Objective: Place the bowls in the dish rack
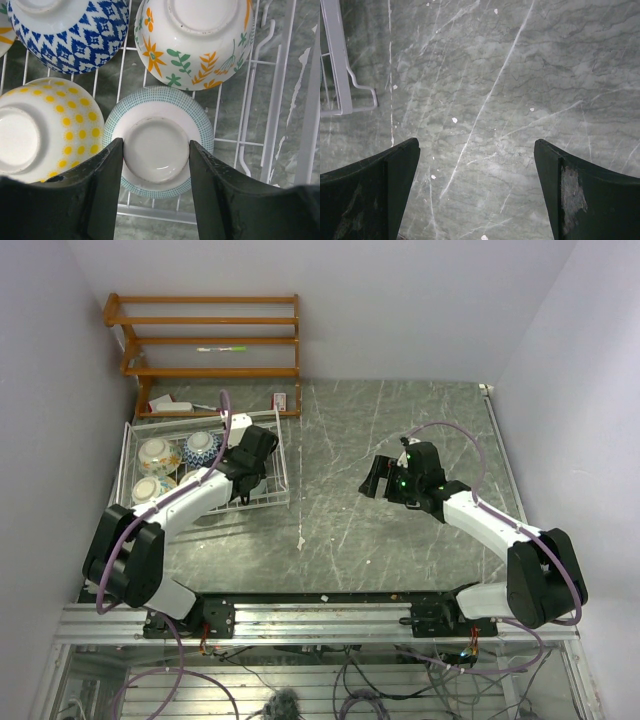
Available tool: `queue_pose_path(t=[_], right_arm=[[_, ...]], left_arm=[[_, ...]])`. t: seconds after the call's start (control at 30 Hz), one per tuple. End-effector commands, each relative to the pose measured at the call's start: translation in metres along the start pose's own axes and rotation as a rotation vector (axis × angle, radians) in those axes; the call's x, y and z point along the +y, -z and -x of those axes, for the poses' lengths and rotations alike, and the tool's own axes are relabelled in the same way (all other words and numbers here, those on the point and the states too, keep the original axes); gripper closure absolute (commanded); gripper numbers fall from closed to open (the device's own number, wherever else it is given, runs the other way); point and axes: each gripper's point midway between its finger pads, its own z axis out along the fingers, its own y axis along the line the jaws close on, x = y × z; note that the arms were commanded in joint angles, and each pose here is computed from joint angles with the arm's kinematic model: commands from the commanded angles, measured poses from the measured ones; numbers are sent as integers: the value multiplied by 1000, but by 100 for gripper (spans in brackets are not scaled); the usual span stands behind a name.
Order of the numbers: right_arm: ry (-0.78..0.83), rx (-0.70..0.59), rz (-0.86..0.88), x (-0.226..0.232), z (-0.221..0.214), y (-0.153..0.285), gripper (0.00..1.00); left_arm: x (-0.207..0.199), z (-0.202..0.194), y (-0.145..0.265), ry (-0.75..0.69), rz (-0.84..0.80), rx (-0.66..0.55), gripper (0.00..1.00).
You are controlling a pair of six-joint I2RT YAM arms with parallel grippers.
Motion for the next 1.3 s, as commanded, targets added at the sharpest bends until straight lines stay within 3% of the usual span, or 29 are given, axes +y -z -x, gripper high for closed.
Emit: queue_pose_path(t=[0.0, 0.17, 0.5, 1.1, 1.27], right_arm=[[8, -13, 7, -3, 0, 2, 1], [3, -13, 6, -4, 0, 3, 1], [-4, -14, 15, -2, 0, 2, 2], [-1, -22, -3, -7, 3, 6, 2], [-5, -20, -7, -10, 1, 5, 2]], left_arm=[[-1, 14, 3, 11, 20, -37, 48], [3, 21, 13, 24, 17, -52, 56], [-4, 49, 46, 86, -115, -117, 58], [-40, 22, 10, 73, -187, -50, 59], [-42, 16, 3, 62, -174, -36, 54]])
